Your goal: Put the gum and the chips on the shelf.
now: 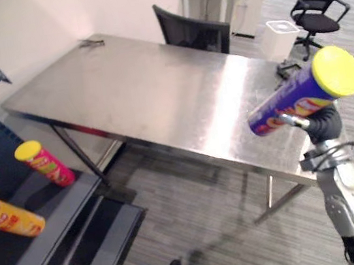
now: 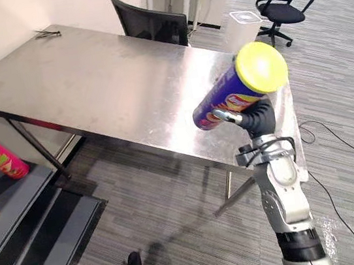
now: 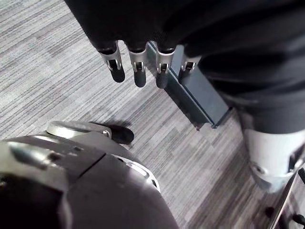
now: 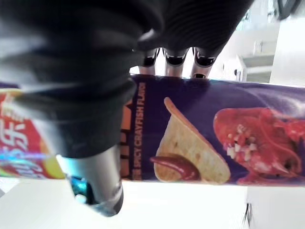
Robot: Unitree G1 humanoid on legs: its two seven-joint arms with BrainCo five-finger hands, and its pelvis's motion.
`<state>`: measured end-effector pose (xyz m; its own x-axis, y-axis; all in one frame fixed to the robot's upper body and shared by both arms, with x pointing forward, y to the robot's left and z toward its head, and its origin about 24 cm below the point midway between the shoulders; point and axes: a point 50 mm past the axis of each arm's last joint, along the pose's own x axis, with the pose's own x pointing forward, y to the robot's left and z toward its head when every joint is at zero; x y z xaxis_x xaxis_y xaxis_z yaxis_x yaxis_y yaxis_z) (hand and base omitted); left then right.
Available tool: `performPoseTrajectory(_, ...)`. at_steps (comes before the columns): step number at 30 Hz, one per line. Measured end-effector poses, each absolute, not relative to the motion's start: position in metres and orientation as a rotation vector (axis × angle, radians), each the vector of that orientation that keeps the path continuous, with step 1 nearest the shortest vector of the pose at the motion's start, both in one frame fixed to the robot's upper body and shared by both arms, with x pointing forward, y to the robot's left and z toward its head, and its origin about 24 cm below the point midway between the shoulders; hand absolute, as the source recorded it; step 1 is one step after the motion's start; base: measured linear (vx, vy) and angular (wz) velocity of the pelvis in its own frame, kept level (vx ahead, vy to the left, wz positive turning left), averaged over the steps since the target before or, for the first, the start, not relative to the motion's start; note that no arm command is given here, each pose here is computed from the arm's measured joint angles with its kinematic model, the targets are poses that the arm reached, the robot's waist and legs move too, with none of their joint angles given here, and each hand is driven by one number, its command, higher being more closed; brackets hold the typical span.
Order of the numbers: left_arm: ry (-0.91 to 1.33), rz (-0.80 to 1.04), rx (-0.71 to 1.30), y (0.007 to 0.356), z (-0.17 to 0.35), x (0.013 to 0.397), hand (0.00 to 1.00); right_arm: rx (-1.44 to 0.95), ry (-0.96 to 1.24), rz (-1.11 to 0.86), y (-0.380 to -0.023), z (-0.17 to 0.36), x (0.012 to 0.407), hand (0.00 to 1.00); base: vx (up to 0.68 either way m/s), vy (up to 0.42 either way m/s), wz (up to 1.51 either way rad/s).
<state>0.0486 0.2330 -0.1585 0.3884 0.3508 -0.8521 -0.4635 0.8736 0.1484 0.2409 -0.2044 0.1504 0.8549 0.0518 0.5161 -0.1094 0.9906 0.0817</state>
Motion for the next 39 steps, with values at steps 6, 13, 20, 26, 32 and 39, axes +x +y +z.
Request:
performPoseTrajectory(6, 1.069, 0.487, -0.121, 0.230, -0.160, 0.042, 0.00, 0.106, -0.517, -0.015, -0.224, 0.142, 0.230, 1.00, 0.01, 0.000, -0.13)
performPoseTrajectory(13, 1.081, 0.467, -0.111, 0.227, -0.161, 0.040, 0.00, 0.115, -0.485, -0.059, -0.230, 0.133, 0.223, 1.00, 0.03, -0.004, -0.13)
performPoseTrajectory(20, 1.074, 0.451, -0.093, 0.227, -0.160, 0.043, 0.00, 0.146, -0.468, -0.094, -0.230, 0.126, 0.220, 1.00, -0.02, -0.003, 0.21)
performPoseTrajectory(26, 1.052, 0.468, -0.122, 0.222, -0.160, 0.048, 0.00, 0.197, -0.538, 0.096, -0.186, 0.146, 0.245, 1.00, -0.17, -0.063, 0.49)
performPoseTrajectory(32, 1.047, 0.485, -0.120, 0.220, -0.159, 0.056, 0.00, 0.181, -0.584, -0.027, -0.209, 0.156, 0.249, 1.00, -0.21, -0.107, 1.28)
performPoseTrajectory(39, 1.137, 0.494, -0.152, 0.209, -0.167, 0.034, 0.00, 0.146, -0.598, -0.240, -0.250, 0.151, 0.231, 1.00, -0.08, 0.083, 1.24)
